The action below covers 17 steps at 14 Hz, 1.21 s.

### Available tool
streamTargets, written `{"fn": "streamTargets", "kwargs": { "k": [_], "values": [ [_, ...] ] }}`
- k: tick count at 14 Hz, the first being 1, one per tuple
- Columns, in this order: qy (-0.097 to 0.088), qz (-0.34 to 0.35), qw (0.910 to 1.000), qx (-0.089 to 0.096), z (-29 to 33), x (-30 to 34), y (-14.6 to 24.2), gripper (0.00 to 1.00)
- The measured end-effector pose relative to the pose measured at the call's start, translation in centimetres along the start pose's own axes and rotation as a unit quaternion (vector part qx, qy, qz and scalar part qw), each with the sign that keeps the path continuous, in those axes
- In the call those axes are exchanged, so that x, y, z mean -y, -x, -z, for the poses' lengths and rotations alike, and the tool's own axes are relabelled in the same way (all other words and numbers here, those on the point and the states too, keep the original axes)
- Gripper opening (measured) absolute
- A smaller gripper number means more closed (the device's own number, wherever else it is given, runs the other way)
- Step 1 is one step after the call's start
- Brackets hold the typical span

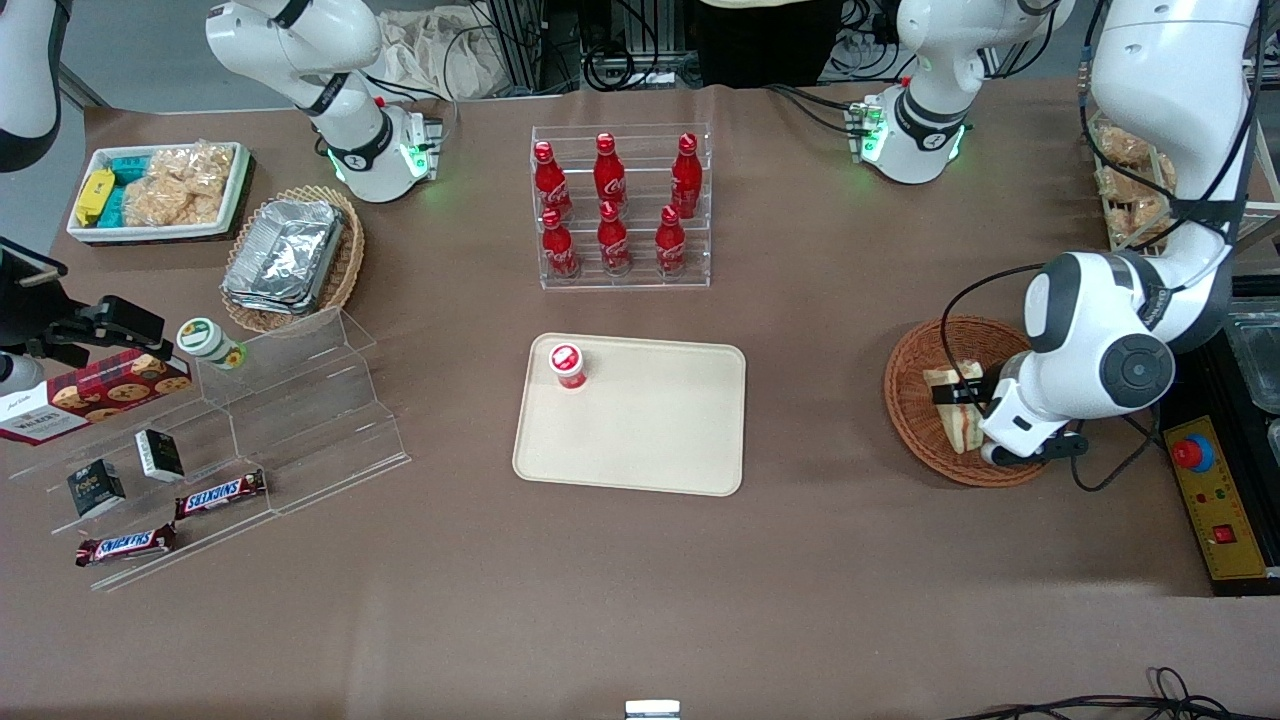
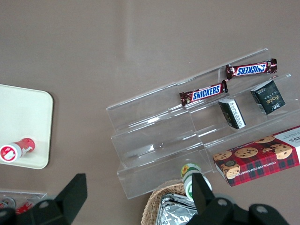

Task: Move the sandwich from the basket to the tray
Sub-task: 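Lower the open left gripper over the wrapped sandwich in the basket, then close the left gripper on the sandwich and lift it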

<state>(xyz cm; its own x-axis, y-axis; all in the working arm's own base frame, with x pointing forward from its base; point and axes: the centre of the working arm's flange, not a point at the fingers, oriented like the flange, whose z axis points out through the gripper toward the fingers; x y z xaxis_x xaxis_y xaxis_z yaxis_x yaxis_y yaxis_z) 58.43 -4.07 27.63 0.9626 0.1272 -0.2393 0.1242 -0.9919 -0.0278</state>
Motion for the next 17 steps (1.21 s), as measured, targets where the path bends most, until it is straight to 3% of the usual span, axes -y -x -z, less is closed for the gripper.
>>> {"fn": "streamTargets", "kwargs": {
  "k": [5,10,13,17],
  "values": [
    [0.007,0.006,0.9999,-0.009,-3.8,0.9,0.4,0.96],
    [0.007,0.006,0.9999,-0.011,-4.0,0.9,0.5,0.44],
    [0.005,0.0,0.9997,-0.023,-2.3,0.9,0.2,0.41],
    [-0.004,-0.017,0.9995,-0.027,5.4,0.7,-0.3,0.41]
  ]
}}
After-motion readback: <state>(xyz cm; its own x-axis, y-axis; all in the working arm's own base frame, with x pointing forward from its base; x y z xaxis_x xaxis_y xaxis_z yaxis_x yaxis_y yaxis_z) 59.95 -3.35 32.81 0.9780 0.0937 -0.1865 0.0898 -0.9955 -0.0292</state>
